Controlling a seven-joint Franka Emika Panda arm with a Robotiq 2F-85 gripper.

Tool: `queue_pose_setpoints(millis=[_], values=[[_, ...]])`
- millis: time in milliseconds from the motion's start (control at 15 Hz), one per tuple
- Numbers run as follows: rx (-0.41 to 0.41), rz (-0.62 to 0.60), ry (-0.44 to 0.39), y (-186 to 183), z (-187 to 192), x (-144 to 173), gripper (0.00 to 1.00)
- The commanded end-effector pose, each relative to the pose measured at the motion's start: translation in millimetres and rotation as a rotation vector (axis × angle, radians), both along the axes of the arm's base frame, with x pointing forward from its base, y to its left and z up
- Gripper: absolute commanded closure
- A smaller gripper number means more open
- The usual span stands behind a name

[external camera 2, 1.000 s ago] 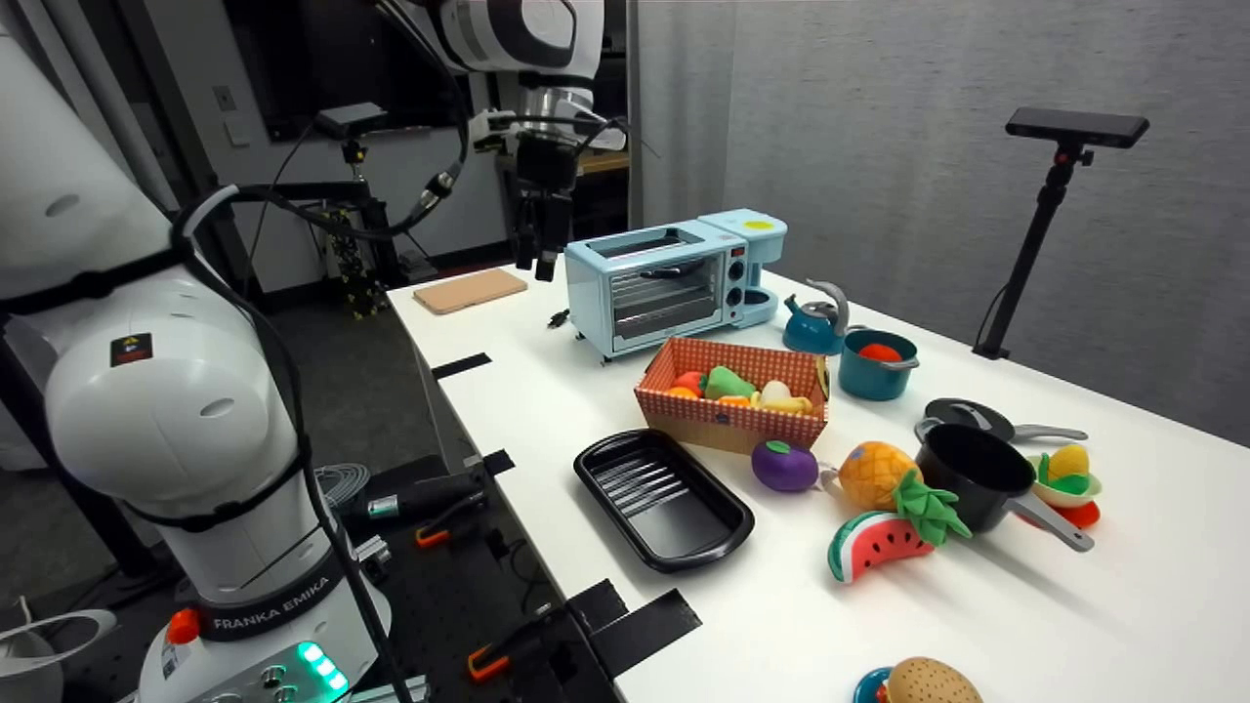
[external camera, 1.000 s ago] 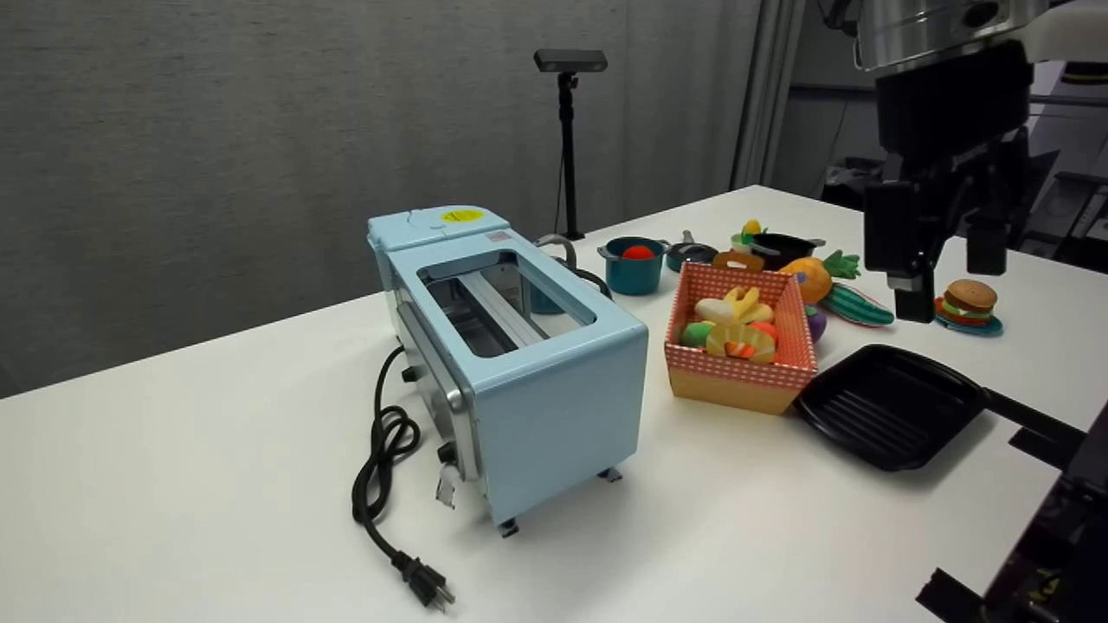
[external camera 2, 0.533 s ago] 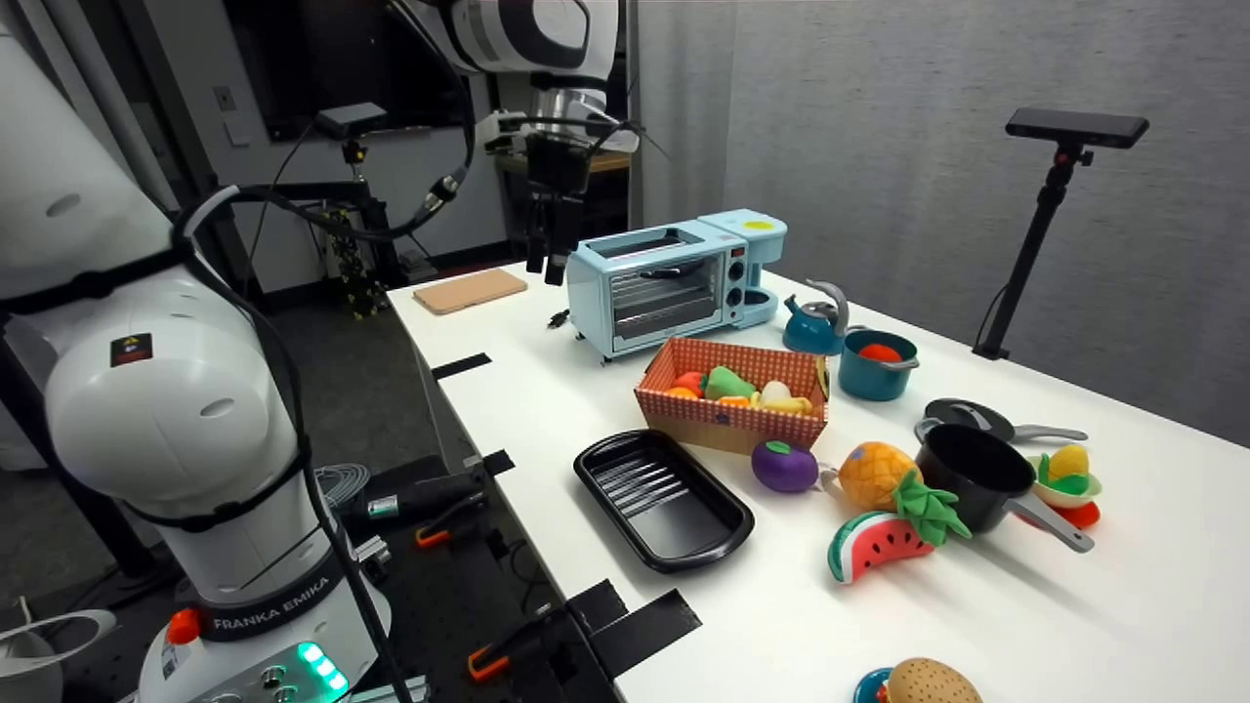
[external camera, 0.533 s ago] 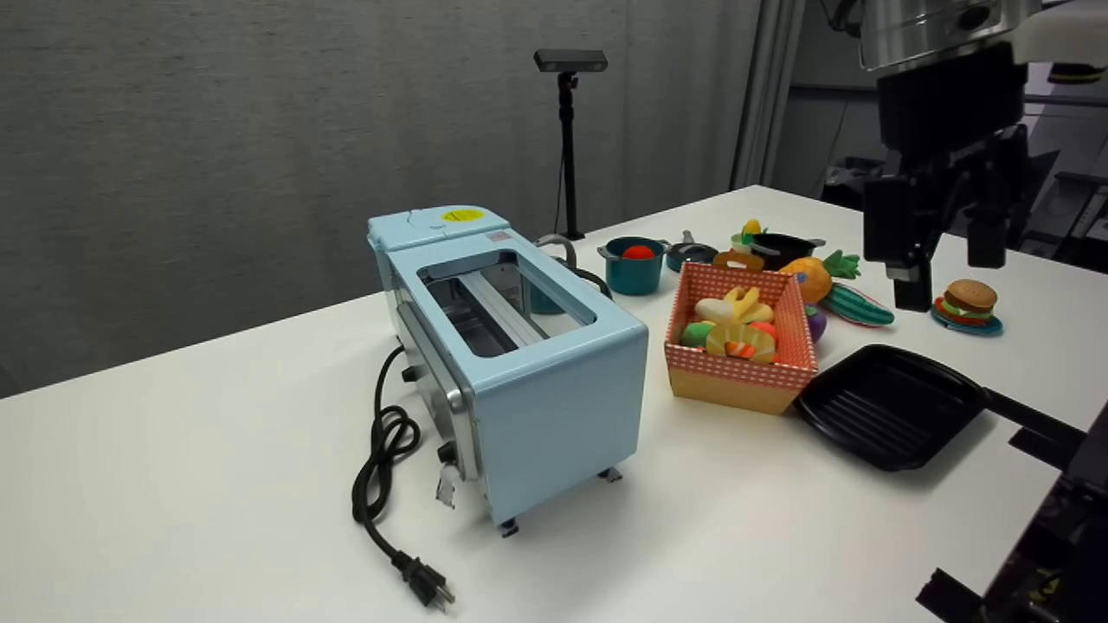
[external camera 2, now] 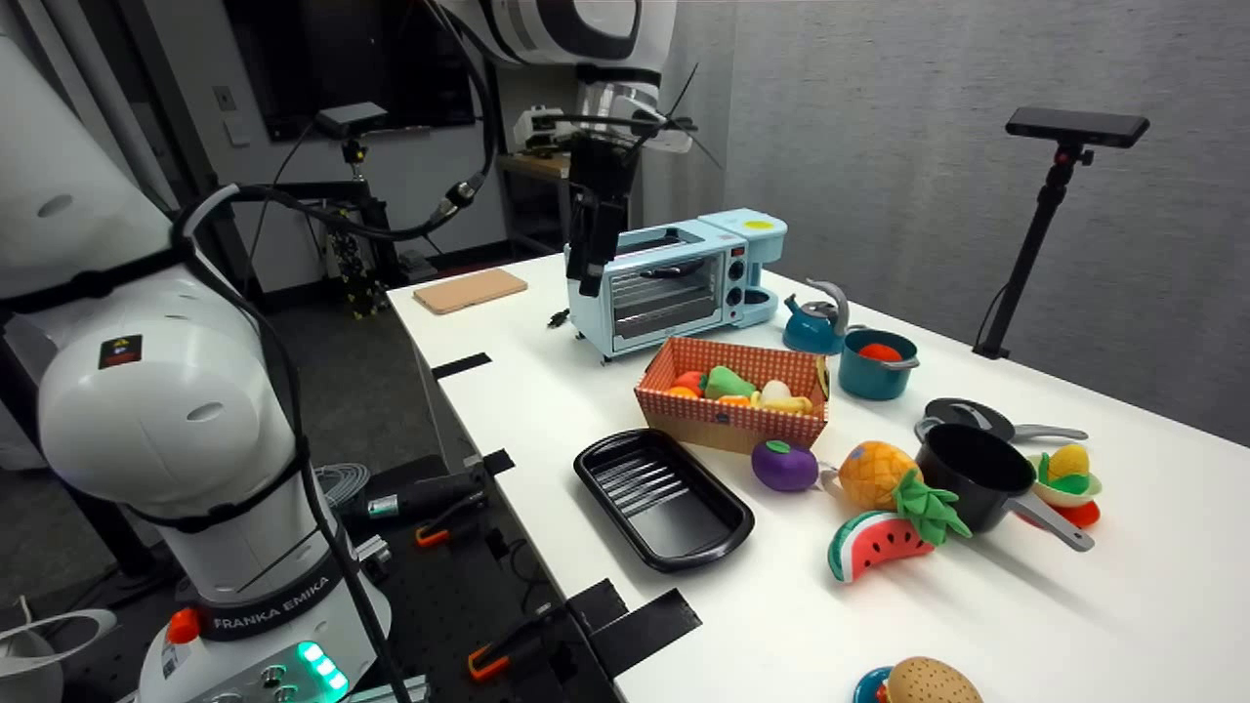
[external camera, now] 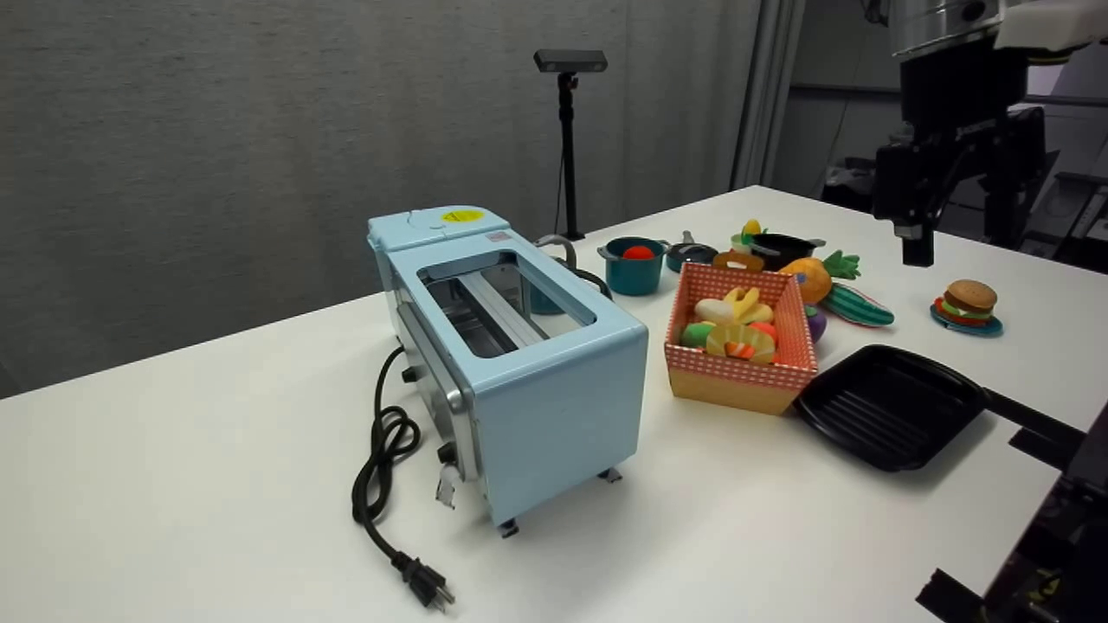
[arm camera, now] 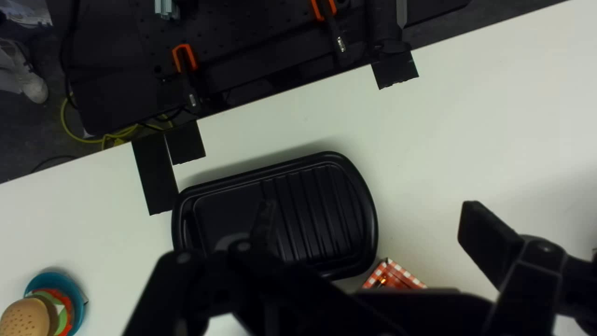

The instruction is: Put the orange plush in the basket

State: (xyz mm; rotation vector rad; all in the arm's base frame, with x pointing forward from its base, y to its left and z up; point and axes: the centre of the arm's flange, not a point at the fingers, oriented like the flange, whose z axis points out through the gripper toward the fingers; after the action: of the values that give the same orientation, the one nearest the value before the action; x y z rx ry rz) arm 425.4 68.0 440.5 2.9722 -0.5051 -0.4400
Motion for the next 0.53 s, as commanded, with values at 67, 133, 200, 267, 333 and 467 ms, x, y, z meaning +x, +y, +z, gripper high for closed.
queue_pose_setpoints(millis=[67, 133, 200, 267, 333, 467], values=[[-0.019, -0.144, -0.041, -64.4, 8.7, -8.4, 0.00], [-0.020, -0.173, -0.045, -76.9, 9.9, -9.8, 0.00], [-0.021, -0.203, -0.048, -90.4, 10.8, -11.3, 0.00], [-0.020, -0.230, -0.051, -101.2, 11.5, -14.0, 0.00], [-0.018, -0.257, -0.050, -112.6, 11.0, -16.1, 0.00], [-0.015, -0.300, -0.048, -127.7, 9.6, -21.3, 0.00]])
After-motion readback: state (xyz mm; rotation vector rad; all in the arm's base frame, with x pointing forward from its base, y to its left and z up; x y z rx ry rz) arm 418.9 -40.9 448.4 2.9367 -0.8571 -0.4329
